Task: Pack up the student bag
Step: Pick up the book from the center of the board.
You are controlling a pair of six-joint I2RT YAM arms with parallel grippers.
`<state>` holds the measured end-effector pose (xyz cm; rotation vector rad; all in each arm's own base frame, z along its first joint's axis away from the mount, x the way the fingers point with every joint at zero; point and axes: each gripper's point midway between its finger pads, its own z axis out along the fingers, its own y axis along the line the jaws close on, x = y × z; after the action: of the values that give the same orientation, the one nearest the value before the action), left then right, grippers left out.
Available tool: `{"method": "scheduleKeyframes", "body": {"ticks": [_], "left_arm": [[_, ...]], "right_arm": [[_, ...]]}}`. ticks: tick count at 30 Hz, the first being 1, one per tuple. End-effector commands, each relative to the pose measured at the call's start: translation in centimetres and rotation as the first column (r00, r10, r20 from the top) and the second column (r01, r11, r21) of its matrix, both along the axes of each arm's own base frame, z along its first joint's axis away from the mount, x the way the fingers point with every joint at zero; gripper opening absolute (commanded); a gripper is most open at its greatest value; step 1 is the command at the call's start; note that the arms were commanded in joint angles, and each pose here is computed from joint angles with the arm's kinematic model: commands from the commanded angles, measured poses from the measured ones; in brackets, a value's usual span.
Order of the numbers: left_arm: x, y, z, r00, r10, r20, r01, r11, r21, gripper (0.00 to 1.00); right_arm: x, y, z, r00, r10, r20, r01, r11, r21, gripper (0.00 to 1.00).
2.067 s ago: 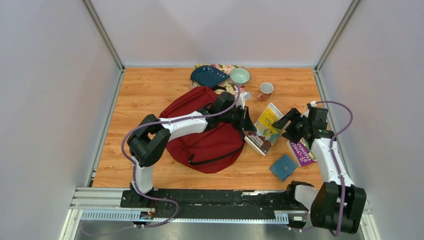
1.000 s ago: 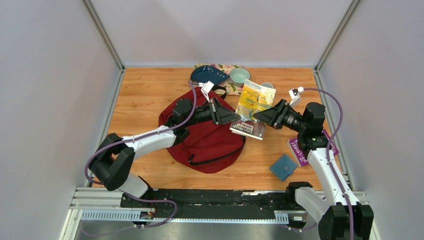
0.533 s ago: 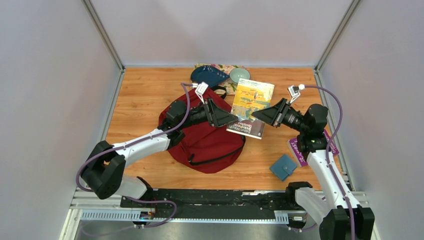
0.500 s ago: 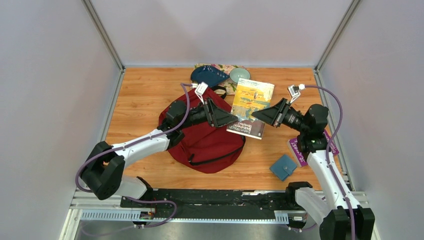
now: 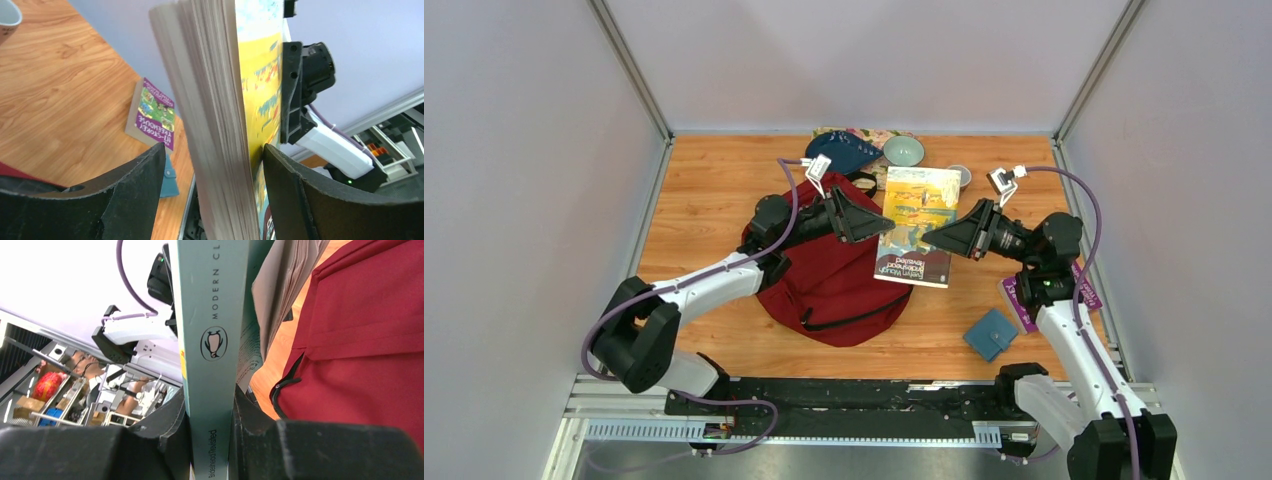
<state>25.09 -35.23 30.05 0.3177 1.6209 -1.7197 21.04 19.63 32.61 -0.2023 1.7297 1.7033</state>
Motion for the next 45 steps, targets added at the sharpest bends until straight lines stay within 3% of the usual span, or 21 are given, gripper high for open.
{"method": "scheduleKeyframes", "body": {"ticks": [1,20,23,24,26,28,29,30,32,33,34,39,45], "left_arm": [[-1.0,-0.1,4.8,0.991,-0.071,0.112,0.082,0.991,-0.107,0.78],[-4.1,0.0,7.8,0.935,-0.302,0.186,0.343,0.906,-0.249,0.76],[-4.5,0.0,7.6,0.926,-0.327,0.187,0.366,0.9,-0.237,0.44],[-4.4,0.0,7.4,0.927,-0.324,0.187,0.362,0.903,-0.231,0.21],[-4.3,0.1,6.6,0.936,-0.314,0.157,0.342,0.915,-0.215,0.01],[-3.8,0.3,6.1,0.954,-0.268,0.135,0.291,0.936,-0.2,0.0],[-3.5,0.6,4.9,0.964,-0.243,0.105,0.259,0.948,-0.186,0.0],[-2.7,0.9,4.5,0.976,-0.183,0.115,0.201,0.963,-0.177,0.0],[-2.1,1.7,3.0,0.992,-0.106,0.064,0.113,0.986,-0.126,0.0],[-1.0,2.0,2.7,0.995,-0.016,0.095,0.026,0.994,-0.103,0.0],[-0.9,2.7,1.8,0.997,0.031,0.072,-0.026,0.998,-0.059,0.0],[1.6,6.3,1.3,0.934,0.337,0.121,-0.335,0.941,-0.034,0.0],[2.4,11.7,1.9,0.808,0.587,0.044,-0.569,0.798,-0.199,0.0]], "right_arm": [[-1.8,0.7,2.7,0.985,0.087,0.147,-0.088,0.996,-0.003,0.0],[-3.5,2.6,1.7,0.917,0.322,0.235,-0.287,0.942,-0.175,0.0],[-2.5,2.6,0.8,0.927,0.324,0.189,-0.285,0.936,-0.206,0.0],[-1.9,2.7,0.4,0.934,0.311,0.174,-0.273,0.938,-0.213,0.0],[-0.6,2.8,-0.6,0.953,0.283,0.11,-0.253,0.94,-0.229,0.0],[1.7,2.7,-2.2,0.982,0.183,0.036,-0.168,0.952,-0.258,0.01],[2.4,2.6,-2.6,0.99,0.143,0.011,-0.135,0.953,-0.271,0.09],[4.1,2.1,-3.6,0.999,0.034,-0.01,-0.036,0.95,-0.311,0.24],[5.1,1.3,-4.8,0.996,-0.073,-0.041,0.054,0.932,-0.358,0.42],[6.0,0.6,-5.9,0.985,-0.162,-0.058,0.127,0.912,-0.39,0.59],[6.0,0.2,-5.9,0.978,-0.202,-0.051,0.166,0.903,-0.397,0.64],[6.0,-1.4,-8.2,0.93,-0.353,-0.098,0.286,0.867,-0.407,0.71],[3.6,0.7,-10.5,0.926,-0.307,-0.219,0.241,0.928,-0.283,0.71]]}}
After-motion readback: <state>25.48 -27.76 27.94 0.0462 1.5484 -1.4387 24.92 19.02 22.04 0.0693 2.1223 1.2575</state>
